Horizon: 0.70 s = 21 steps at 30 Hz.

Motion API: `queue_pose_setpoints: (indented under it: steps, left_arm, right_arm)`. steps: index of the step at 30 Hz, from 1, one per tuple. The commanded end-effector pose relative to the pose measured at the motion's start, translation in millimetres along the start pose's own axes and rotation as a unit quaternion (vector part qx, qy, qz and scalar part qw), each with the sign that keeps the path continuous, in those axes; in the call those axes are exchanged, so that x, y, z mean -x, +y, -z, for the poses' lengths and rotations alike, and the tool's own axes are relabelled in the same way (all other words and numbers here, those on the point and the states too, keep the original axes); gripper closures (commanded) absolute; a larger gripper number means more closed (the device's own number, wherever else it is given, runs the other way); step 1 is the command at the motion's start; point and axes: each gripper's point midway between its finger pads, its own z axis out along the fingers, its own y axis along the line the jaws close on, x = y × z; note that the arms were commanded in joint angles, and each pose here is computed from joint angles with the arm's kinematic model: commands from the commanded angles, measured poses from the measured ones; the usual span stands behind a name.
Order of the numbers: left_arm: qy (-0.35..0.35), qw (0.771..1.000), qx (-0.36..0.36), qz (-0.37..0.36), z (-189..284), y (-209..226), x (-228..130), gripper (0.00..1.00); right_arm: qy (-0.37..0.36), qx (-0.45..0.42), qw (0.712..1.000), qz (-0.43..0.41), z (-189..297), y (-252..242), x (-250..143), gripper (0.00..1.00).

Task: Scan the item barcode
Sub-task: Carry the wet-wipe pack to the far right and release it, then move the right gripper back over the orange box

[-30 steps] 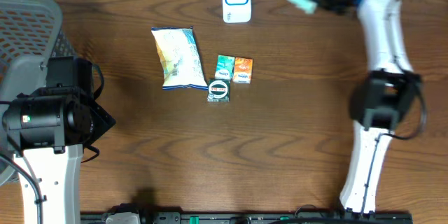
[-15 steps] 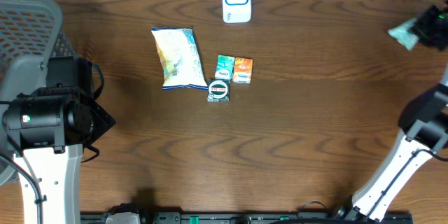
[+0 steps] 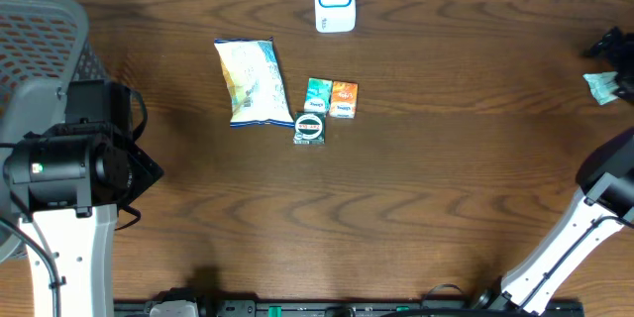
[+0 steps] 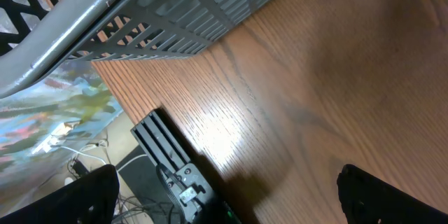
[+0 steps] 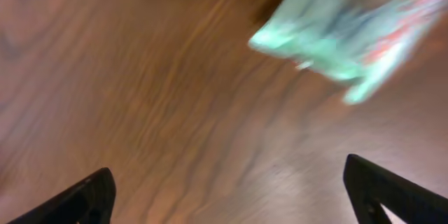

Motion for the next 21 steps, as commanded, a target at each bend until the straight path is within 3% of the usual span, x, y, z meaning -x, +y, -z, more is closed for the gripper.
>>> queue_pose_setpoints:
  steps: [1, 3, 6, 8, 16, 21]
  left_arm:
    - [0.0, 1.0, 0.002, 0.008, 1, 2, 0, 0.02]
    - [0.0, 1.0, 0.002, 0.008, 1, 2, 0, 0.03]
    - [0.0, 1.0, 0.002, 0.008, 1, 2, 0, 0.02]
    - [0.0, 1.0, 0.002, 0.008, 1, 2, 0, 0.02]
    - [0.0, 1.0, 0.002, 0.008, 1, 2, 0, 0.02]
    - [0.0, 1.0, 0.002, 0.008, 1, 2, 0, 0.02]
  right_arm:
    - [0.059, 0.088, 0.994, 0.04, -17, 47, -34, 0.07]
    - [0.098, 0.173, 0.977, 0.079, -23, 82, -60, 0.09]
    - [0.153, 0.335, 0.918, 0.149, -11, 145, -108, 0.09]
    - [0.187, 0.391, 0.882, 0.183, -4, 175, -142, 0.09]
    - [0.269, 0.342, 0.845, 0.312, -28, 243, -247, 0.18]
    - [0.288, 0.223, 0.877, 0.314, -58, 263, -290, 0.14]
